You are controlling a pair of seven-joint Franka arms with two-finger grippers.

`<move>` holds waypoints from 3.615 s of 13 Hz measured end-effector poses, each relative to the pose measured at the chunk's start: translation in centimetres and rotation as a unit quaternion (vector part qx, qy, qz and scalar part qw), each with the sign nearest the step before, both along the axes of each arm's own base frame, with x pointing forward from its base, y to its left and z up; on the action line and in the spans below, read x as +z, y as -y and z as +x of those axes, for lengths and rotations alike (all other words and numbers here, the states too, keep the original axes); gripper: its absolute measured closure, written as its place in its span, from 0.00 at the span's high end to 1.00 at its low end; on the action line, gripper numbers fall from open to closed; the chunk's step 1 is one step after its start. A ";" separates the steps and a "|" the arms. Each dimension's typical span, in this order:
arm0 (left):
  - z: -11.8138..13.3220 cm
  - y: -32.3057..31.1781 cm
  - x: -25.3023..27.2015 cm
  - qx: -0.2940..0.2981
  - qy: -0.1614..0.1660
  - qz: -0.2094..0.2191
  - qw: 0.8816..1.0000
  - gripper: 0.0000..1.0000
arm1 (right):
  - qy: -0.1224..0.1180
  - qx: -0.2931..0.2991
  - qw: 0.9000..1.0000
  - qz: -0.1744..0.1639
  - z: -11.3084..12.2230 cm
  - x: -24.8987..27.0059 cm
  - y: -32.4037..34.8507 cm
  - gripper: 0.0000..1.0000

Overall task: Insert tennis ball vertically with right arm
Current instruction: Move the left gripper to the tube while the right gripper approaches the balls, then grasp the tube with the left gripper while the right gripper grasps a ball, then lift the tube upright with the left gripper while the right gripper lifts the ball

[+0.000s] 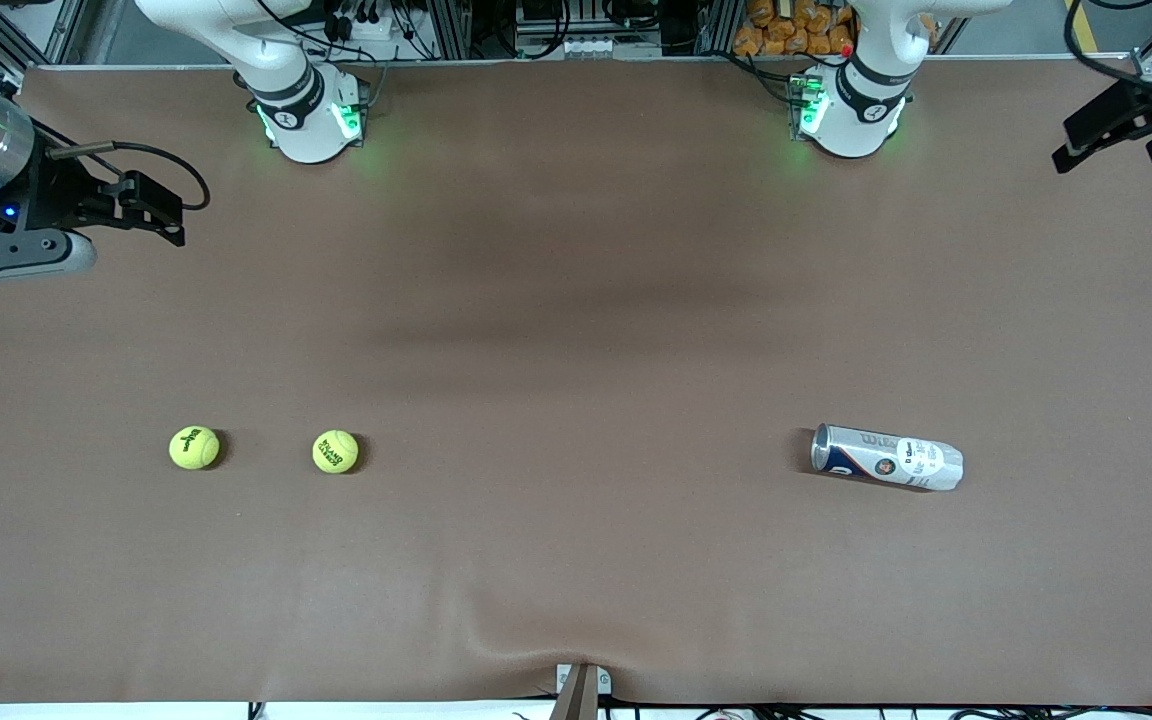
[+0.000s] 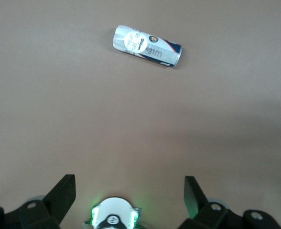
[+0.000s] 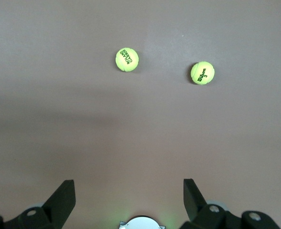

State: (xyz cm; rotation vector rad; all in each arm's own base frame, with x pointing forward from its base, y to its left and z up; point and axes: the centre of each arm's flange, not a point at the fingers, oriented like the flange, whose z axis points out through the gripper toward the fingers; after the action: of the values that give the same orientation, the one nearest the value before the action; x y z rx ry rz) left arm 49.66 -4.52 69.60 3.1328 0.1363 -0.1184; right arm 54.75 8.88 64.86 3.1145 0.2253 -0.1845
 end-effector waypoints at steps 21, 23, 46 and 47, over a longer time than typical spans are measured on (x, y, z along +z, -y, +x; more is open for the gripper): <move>16.0 8.3 -34.0 -0.559 -0.143 0.083 0.812 1.00 | 0.019 -0.063 0.996 0.056 2.8 -17.1 3.3 1.00; 16.9 8.5 -38.1 -0.610 -0.142 0.092 0.774 1.00 | 0.024 -0.061 0.996 0.059 2.9 -18.5 2.5 1.00; 16.6 9.8 -52.5 -0.729 -0.112 0.122 0.664 1.00 | 0.115 -0.062 0.991 0.035 7.9 -44.6 -2.9 1.00; 16.6 9.8 -52.5 -0.730 -0.111 0.122 0.664 1.00 | 0.115 -0.063 0.991 0.037 7.9 -44.6 -3.0 1.00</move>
State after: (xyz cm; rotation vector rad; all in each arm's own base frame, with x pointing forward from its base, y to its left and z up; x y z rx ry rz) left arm 66.22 -14.34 17.15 2.4086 -2.4239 -0.4617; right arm 62.67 11.86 20.26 3.1860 0.0322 0.1872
